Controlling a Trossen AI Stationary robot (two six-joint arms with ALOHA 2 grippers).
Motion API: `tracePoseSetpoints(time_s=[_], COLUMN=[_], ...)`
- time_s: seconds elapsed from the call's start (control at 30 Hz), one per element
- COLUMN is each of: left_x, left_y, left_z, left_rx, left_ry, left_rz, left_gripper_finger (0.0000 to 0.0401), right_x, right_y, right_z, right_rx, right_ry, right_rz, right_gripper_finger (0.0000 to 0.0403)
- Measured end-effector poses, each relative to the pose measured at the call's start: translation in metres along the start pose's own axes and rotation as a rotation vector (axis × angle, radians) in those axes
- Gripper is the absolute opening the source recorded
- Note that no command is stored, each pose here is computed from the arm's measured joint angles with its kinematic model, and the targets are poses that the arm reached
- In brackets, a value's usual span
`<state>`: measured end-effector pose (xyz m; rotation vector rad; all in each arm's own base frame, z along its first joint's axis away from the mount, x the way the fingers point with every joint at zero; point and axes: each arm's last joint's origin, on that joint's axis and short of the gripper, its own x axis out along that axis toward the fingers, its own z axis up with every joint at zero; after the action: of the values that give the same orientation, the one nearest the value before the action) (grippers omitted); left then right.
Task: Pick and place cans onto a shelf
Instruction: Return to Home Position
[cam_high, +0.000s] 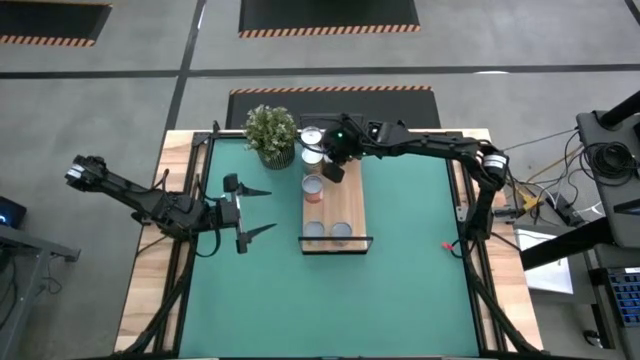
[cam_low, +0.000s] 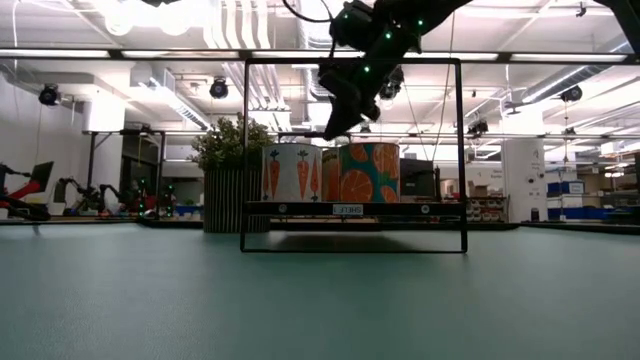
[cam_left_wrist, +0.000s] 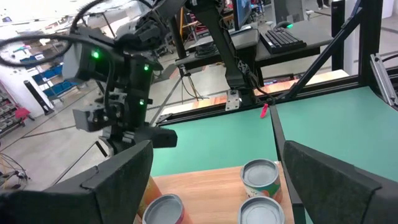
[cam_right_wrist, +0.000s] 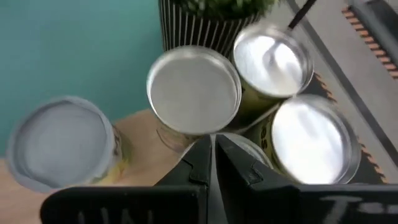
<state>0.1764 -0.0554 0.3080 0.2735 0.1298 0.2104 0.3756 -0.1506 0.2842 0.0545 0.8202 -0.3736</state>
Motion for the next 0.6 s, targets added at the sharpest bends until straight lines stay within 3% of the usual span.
tracePoseSetpoints(time_s=[0.33, 0.6], left_x=[0.000, 0.000], left_y=[0.000, 0.000], left_z=[0.000, 0.000], left_rx=[-0.079, -0.162], left_ry=[0.000, 0.004], left_rz=[0.000, -0.001], left_gripper_finger=[0.0341, 0.0341], right_x=[-0.042, -0.070], right_y=[0.037, 0.076], right_z=[0.015, 0.006], right_rx=[-0.081, -0.162], right_ry=[-0.120, -0.171], right_rz=[0.064, 0.146], right_gripper_finger=[0.0012, 0.0012])
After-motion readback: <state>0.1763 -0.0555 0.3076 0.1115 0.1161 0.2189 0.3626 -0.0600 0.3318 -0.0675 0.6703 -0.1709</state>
